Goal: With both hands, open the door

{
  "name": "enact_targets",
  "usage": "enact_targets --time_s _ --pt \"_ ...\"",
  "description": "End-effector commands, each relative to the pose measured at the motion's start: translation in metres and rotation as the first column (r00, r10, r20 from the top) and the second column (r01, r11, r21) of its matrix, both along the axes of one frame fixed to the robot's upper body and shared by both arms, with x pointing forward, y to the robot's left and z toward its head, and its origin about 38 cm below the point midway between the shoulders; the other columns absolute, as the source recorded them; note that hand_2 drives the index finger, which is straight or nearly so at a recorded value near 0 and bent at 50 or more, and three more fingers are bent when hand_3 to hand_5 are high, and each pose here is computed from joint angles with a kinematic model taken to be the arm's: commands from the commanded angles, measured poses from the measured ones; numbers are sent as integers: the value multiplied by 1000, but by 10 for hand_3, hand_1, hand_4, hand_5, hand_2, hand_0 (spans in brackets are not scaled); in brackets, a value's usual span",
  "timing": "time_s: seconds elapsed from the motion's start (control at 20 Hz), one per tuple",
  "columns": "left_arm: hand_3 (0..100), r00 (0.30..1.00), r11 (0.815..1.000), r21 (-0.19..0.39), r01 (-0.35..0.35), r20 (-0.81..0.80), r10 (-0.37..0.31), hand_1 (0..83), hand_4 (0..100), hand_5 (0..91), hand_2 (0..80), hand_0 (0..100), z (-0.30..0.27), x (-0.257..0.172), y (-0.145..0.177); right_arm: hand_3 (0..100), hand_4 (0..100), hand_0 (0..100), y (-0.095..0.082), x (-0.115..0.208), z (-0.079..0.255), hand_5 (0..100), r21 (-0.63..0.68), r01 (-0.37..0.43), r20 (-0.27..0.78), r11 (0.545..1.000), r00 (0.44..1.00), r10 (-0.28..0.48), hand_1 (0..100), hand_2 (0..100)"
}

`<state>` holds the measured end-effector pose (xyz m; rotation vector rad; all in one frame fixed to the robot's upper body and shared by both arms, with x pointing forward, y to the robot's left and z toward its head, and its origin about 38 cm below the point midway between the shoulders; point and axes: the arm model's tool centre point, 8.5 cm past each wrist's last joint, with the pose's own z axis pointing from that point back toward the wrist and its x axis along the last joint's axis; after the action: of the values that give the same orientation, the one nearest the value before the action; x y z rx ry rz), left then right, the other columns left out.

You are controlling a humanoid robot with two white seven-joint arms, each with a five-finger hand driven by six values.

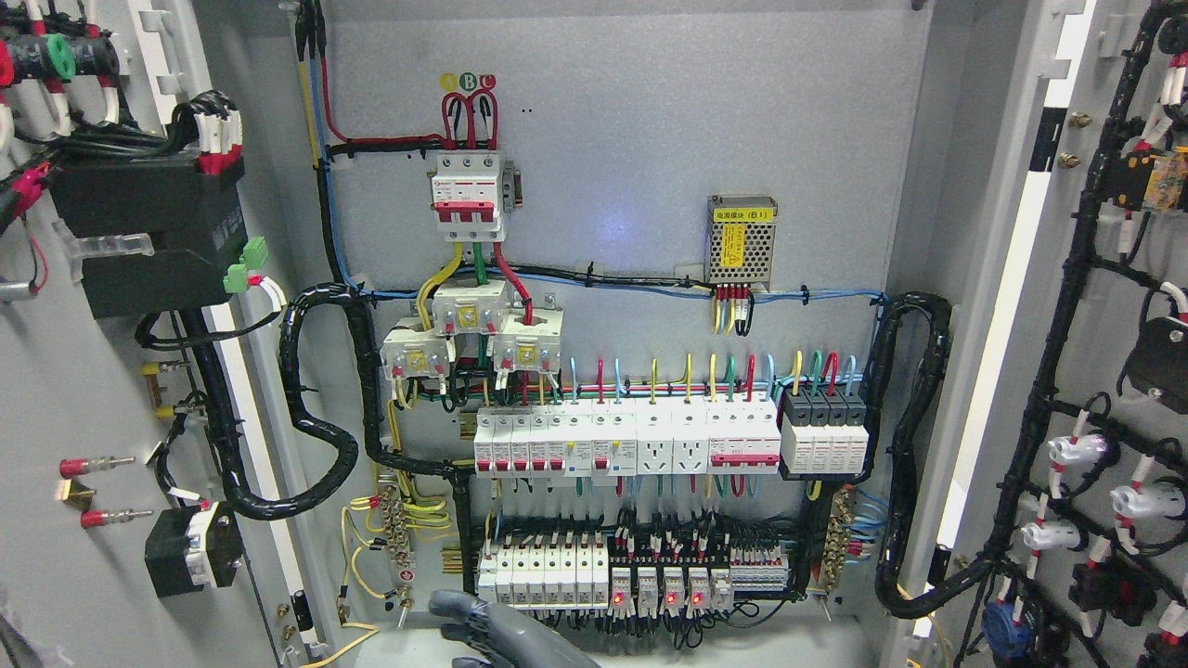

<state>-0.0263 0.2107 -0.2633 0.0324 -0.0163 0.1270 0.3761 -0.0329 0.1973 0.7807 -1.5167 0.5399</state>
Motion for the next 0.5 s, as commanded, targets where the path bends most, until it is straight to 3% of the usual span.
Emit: enact_targets --time_s 0.0,0.15,0.45 --pt "0 999 999 -3 32 -9 -32 0 0 0 0 0 0 -3 0 0 0 191 -70 -18 15 0 3 158 78 987 984 -158 0 0" --pt "0 999 999 -4 34 -8 -34 0 0 0 0 0 0 -3 -1 0 0 191 -92 -31 6 0 -20 189 79 982 979 -187 0 0" --pt "0 999 999 -2 34 -8 -34 0 0 0 0 0 0 -3 0 0 0 190 -105 -48 3 0 1 213 70 977 975 -212 0 0"
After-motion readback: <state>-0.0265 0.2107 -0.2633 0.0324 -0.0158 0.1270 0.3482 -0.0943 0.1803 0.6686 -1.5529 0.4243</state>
